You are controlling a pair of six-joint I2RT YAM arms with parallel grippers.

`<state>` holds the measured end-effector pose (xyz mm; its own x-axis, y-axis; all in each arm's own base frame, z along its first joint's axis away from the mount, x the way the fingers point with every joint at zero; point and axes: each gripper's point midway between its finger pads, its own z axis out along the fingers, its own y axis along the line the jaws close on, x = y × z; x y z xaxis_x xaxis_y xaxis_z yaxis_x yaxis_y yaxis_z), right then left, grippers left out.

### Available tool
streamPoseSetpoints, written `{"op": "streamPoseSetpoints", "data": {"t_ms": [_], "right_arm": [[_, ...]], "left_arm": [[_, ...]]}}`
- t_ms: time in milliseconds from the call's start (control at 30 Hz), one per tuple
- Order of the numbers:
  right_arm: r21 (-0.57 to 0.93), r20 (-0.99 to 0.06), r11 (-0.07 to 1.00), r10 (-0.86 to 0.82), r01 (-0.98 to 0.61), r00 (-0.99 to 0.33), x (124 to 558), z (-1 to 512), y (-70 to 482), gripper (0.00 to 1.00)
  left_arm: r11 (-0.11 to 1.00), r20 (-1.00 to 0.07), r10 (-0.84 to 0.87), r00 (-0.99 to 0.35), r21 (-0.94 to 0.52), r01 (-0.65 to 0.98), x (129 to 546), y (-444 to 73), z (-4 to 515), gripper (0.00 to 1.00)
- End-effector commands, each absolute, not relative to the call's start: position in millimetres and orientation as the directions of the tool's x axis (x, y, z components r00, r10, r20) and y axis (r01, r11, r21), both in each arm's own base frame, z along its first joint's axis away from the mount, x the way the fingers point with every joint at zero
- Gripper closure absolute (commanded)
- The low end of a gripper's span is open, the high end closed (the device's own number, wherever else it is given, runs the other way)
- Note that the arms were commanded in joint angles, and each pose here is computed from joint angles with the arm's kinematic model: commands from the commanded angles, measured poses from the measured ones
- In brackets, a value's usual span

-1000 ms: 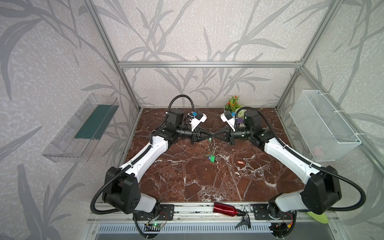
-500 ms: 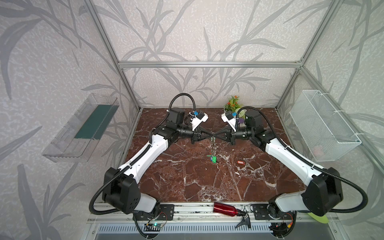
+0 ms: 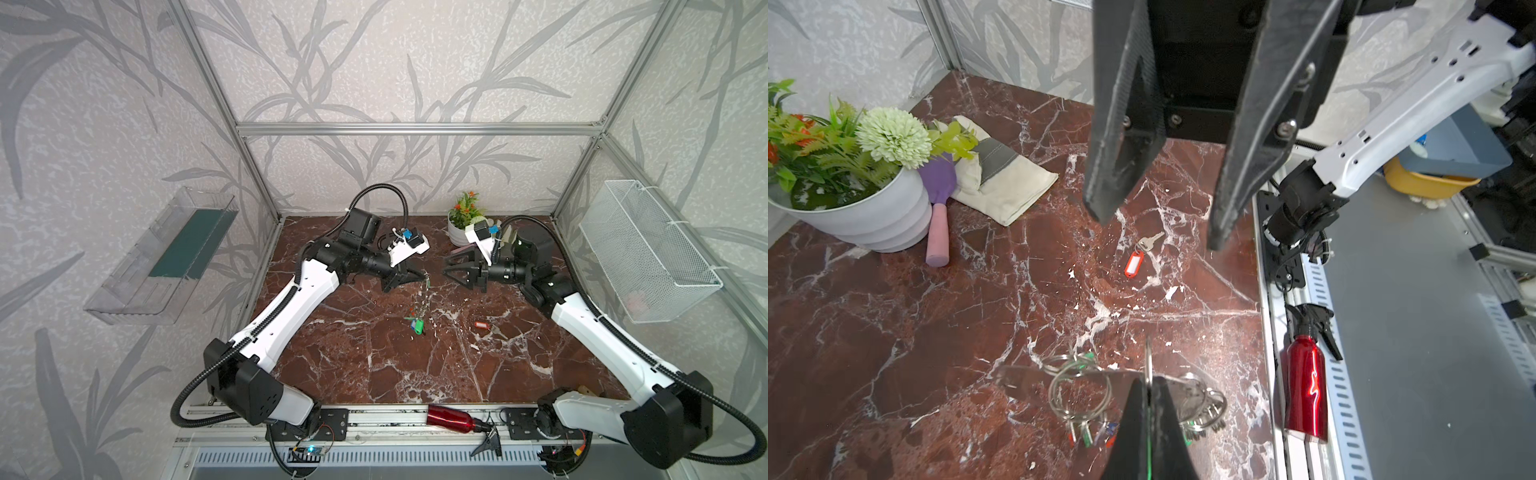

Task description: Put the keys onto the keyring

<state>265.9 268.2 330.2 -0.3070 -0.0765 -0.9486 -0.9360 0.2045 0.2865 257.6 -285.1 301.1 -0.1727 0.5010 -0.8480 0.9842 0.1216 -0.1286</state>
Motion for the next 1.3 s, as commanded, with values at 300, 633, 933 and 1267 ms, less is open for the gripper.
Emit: {"op": "streamPoseSetpoints", "data": {"t_ms": [300, 633, 933, 1267], "right_arm": [[0.295, -0.941, 0.153, -0.126, -0.943, -0.315, 248, 317, 285, 0.53], [0.346, -0.937, 0.157, 0.001, -0.925, -0.35, 264, 333, 267, 0.57], [0.334, -0.942, 0.183, 0.061, -0.925, -0.329, 263, 355, 253, 0.55], [0.344, -0.937, 0.191, 0.132, -0.919, -0.323, 267, 379, 237, 0.52]], "left_arm": [[0.041, -0.802, 0.594, -0.063, -0.048, 0.998, 248, -291, 303, 1.0], [0.108, -0.913, 0.407, -0.042, 0.002, 0.994, 253, -302, 326, 1.0], [0.209, -0.992, 0.121, -0.043, -0.017, 0.978, 260, -306, 356, 1.0], [0.242, -0.984, -0.177, -0.034, -0.077, 0.967, 256, -310, 393, 1.0]]}}
